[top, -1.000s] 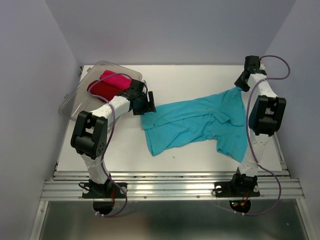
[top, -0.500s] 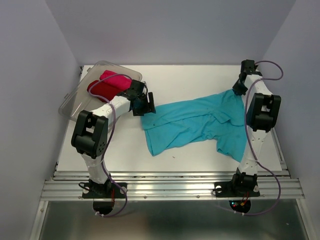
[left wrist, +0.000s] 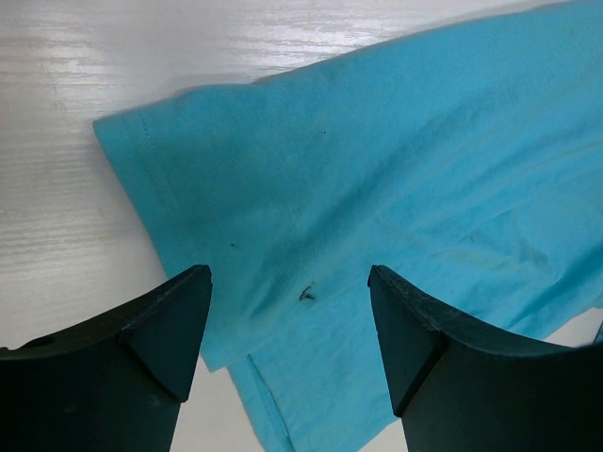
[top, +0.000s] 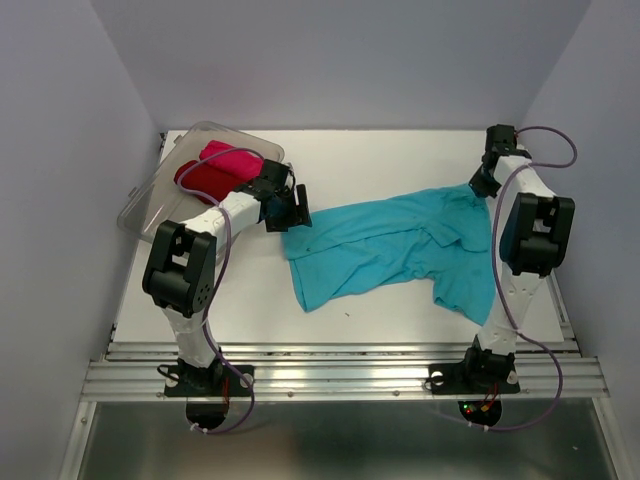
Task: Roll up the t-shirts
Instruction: Fold the T-shirt at the center of the board.
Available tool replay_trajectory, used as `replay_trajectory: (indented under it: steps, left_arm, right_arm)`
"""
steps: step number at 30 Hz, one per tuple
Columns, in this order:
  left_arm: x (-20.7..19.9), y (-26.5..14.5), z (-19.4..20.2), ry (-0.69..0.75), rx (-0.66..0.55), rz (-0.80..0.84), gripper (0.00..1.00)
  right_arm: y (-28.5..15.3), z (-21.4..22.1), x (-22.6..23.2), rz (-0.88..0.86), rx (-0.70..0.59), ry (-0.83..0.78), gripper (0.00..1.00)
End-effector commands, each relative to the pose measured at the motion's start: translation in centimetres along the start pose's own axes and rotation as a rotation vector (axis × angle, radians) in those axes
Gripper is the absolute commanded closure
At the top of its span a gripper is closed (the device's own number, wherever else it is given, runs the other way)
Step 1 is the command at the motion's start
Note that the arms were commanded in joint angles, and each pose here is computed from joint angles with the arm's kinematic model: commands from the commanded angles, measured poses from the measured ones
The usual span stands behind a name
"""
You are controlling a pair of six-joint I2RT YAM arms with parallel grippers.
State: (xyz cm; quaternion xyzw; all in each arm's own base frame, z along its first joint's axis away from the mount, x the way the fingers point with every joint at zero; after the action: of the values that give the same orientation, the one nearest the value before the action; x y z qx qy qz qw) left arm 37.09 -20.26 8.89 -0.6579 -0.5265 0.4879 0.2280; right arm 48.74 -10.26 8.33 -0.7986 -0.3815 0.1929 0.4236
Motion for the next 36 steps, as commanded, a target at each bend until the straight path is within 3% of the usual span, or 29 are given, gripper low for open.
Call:
replay_trajectory:
  steps: [1, 6, 7, 8, 9, 24, 29, 36]
  left_arm:
    - [-0.9, -0.6, -1.0, 0.022, -0.03, 0.025, 0.21]
    - [-0.9, -0.8, -0.8, 0.026, -0.031, 0.027, 0.21]
    - [-0.9, -0.8, -0.8, 0.026, -0.031, 0.029, 0.21]
    - [-0.9, -0.8, -0.8, 0.026, -0.03, 0.034, 0.21]
    - [-0.9, -0.8, -0.7, 0.026, -0.029, 0.035, 0.21]
    - [-1.1, -1.2, -0.5, 0.033, -0.033, 0.054, 0.21]
    - [-1.1, -1.2, -0.4, 0.037, -0.034, 0.062, 0.21]
    - [-1.2, -1.4, -0.4, 0.038, -0.037, 0.071, 0.21]
  right_arm:
    - [-2.0, -1.8, -0.6, 0.001, -0.086, 0.037, 0.98]
    - [-2.8, -1.6, -1.5, 0.027, -0.102, 0.039, 0.94]
    - [-2.6, -1.5, -1.8, 0.041, -0.102, 0.033, 0.87]
    - [-2.3, -1.2, -1.9, 0.053, -0.096, 0.027, 0.66]
    - [-2.2, -1.1, -2.1, 0.06, -0.091, 0.023, 0.62]
    - [-8.9, 3.6, -6.6, 0.064, -0.128, 0.075, 0.56]
    - [-9.5, 5.9, -5.7, -0.036, -0.054, 0.063, 0.56]
    - [-8.4, 9.3, -6.2, -0.024, 0.049, 0.074, 0.55]
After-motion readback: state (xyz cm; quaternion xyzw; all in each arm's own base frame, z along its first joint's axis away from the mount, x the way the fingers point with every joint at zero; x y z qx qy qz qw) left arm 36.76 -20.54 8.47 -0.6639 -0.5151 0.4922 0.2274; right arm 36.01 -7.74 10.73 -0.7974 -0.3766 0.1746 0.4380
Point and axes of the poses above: each gripper's point midway between its finger pads, its own y axis out along the fingers, its own x axis along the line the jaws close on, z = x × y, the point moved 2 cm from there along -y, back along the fingers, and after that the axes turned 4 degrees about -y, right-handed, at the moved point
